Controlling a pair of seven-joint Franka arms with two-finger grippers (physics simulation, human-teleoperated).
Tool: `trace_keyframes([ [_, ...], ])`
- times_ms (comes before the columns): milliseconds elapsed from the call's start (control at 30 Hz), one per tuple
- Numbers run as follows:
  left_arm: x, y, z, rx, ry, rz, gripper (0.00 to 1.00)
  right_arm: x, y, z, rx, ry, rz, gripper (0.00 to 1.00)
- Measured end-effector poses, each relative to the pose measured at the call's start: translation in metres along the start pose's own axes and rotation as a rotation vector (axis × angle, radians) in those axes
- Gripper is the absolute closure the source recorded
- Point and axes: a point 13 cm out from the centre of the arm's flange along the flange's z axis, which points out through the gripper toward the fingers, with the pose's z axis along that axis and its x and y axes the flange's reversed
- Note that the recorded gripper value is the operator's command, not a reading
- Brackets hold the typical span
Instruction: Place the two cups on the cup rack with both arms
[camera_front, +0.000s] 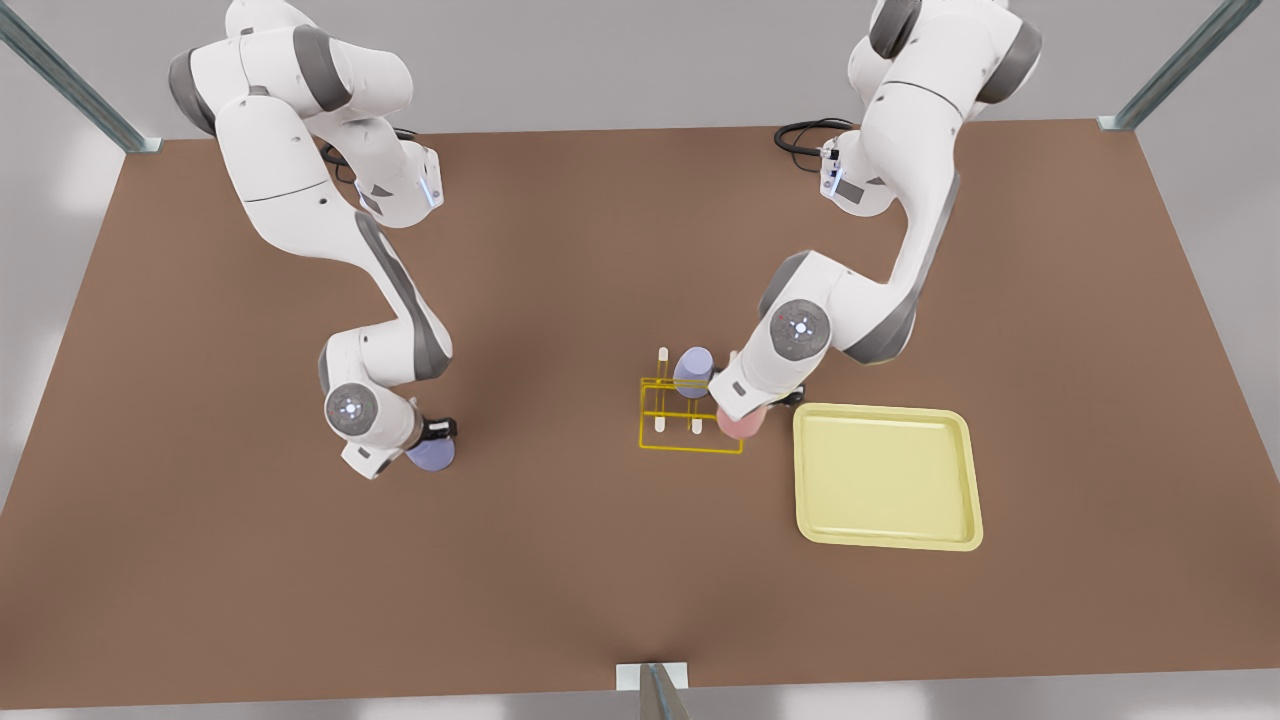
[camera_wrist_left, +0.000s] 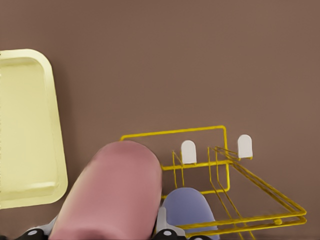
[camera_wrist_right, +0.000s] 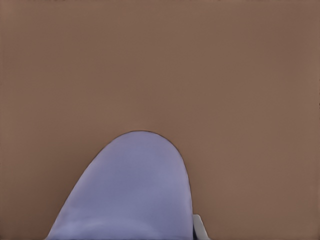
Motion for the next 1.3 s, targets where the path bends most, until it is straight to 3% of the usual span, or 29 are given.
trace_keyframes([
  [67, 0.003, 0.003, 0.013, -0.009, 0.028, -0.032, 0.18, -0.002, 0.000, -0.002, 0.000, -0.004, -0.001, 0.17],
  [133, 0.004, 0.004, 0.019, -0.011, 0.040, -0.062, 0.00, -0.005, 0.000, -0.005, -0.001, -0.012, -0.001, 0.17],
  [300, -0.003, 0.011, 0.003, -0.002, 0.023, -0.131, 0.00, -0.013, 0.001, -0.016, -0.005, -0.033, -0.004, 0.17],
  [400, -0.052, 0.082, -0.109, 0.041, -0.074, -0.264, 0.00, -0.022, 0.021, -0.038, -0.016, -0.072, -0.036, 0.17],
  [500, -0.051, 0.163, -0.171, 0.036, -0.070, -0.364, 0.00, -0.031, 0.061, -0.065, -0.039, -0.118, -0.094, 0.17],
  [633, 0.030, 0.220, -0.139, -0.079, 0.060, -0.332, 0.00, -0.043, 0.132, -0.104, -0.092, -0.187, -0.189, 0.17],
  [933, 0.054, 0.207, -0.116, -0.123, 0.174, -0.147, 0.00, -0.072, 0.243, -0.202, -0.220, -0.361, -0.290, 0.17],
  [1300, 0.062, 0.210, -0.115, -0.109, 0.210, -0.058, 0.00, -0.044, 0.351, -0.193, -0.323, -0.341, -0.394, 0.17],
])
